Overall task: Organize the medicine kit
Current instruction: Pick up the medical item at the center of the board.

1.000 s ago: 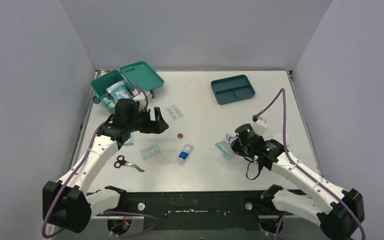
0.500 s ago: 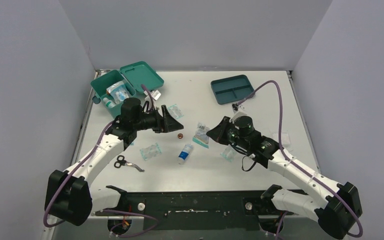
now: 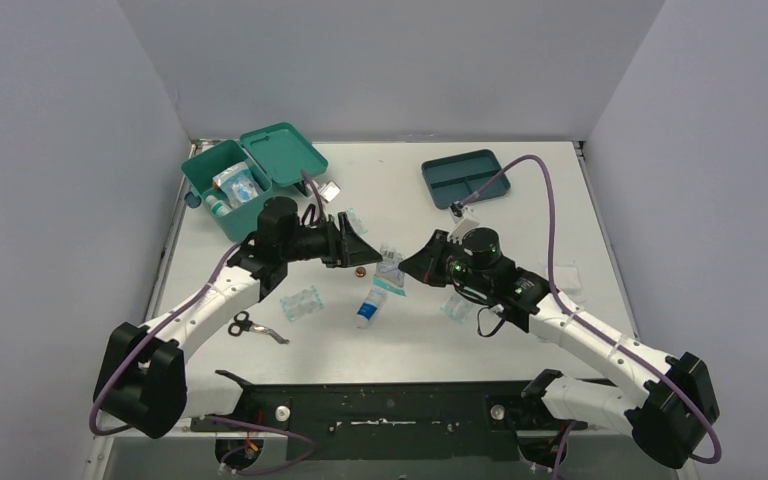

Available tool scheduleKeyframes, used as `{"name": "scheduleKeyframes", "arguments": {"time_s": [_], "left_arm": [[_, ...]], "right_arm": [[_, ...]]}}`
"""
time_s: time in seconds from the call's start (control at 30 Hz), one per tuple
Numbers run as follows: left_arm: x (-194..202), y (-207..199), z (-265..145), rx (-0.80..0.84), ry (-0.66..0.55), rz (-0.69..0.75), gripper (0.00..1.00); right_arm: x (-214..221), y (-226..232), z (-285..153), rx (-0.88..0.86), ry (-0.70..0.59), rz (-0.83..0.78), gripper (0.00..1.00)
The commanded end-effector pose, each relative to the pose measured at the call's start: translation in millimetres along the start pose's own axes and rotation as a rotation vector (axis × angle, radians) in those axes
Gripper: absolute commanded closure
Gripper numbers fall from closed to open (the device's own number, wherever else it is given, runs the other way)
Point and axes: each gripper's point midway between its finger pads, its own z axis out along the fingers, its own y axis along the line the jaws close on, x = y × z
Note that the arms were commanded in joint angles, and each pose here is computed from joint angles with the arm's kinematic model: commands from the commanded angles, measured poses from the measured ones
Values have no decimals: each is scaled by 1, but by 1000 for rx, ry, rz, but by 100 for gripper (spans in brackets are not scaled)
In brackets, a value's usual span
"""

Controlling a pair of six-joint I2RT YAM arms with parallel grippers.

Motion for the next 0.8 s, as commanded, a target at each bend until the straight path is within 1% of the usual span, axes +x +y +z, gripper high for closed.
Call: {"name": "scheduleKeyframes", "arguments": {"time_s": [0.0, 0.27, 0.3, 0.43, 0.57, 0.67, 0.73, 0.77], "left_arm": [[-7, -9, 8, 46, -15, 34, 44], [-5, -11, 12, 53, -7, 42, 58], [-5, -9, 12, 48, -7, 38, 61], [-3, -6, 13, 41, -2, 30, 82], [-2, -1, 14, 21, 1, 16, 100], [-2, 0, 14, 13, 3, 4, 100], [-5, 2, 14, -6, -4, 1, 100], [-6, 3, 14, -15, -8, 2, 100]], "right_arm": [[-20, 32, 0, -99, -62, -24, 100], [-15, 30, 6, -89, -45, -18, 100], [-15, 30, 7, -87, -43, -18, 100], [-13, 28, 9, -79, -39, -15, 100], [-13, 28, 9, -80, -38, -15, 97], [-14, 26, 7, -68, -45, -13, 90], [-15, 25, 5, -58, -51, -10, 83], [-15, 23, 4, -52, -54, -9, 78]]}}
